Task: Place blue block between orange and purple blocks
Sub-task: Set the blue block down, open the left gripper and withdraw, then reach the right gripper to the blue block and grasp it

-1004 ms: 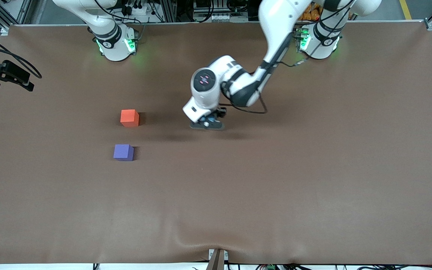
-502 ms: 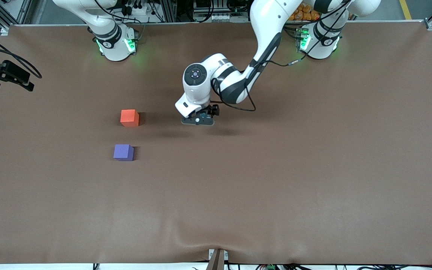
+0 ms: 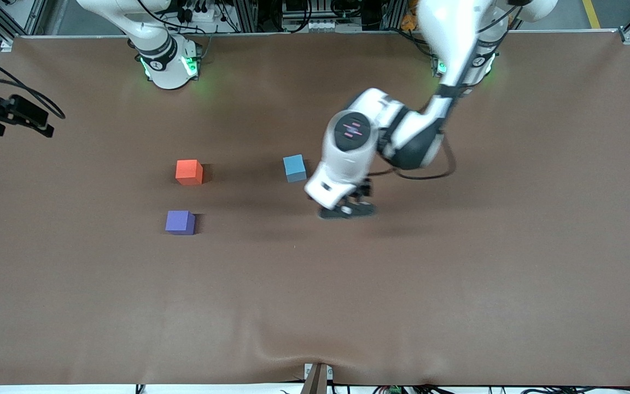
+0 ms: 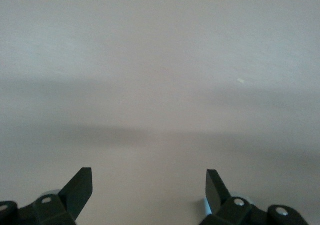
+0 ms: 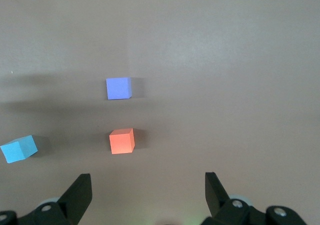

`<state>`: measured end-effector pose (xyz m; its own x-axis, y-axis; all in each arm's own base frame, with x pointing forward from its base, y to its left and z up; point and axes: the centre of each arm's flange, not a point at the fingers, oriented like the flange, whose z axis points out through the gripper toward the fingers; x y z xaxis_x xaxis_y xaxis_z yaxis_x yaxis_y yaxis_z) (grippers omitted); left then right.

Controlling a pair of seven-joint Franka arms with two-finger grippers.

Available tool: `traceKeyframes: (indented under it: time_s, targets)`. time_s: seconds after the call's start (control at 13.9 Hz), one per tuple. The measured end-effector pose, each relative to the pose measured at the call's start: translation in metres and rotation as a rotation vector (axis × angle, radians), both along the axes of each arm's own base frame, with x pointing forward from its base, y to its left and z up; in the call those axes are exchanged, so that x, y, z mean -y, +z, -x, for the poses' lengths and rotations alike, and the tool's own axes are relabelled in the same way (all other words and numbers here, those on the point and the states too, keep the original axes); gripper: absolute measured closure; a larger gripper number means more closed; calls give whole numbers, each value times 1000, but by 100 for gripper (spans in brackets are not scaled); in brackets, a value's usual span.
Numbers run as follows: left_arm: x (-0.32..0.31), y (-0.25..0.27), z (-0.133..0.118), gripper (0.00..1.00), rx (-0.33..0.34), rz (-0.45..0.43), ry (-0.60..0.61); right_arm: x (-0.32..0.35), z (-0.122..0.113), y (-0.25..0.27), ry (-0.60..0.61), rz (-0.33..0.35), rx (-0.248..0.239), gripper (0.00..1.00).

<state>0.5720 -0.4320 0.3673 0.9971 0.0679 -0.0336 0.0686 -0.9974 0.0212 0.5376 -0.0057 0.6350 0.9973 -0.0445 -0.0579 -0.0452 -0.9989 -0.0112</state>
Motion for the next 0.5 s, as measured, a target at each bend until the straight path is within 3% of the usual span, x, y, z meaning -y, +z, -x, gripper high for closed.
traceKeyframes:
  time_s: [0.29, 0.5]
  targets:
    - [-135, 52, -45, 0, -107, -38, -1, -35, -20, -39, 65, 0, -72, 0]
    - [-234, 82, -55, 0, -165, -39, 28, -99, -21, -56, 173, -7, -96, 0]
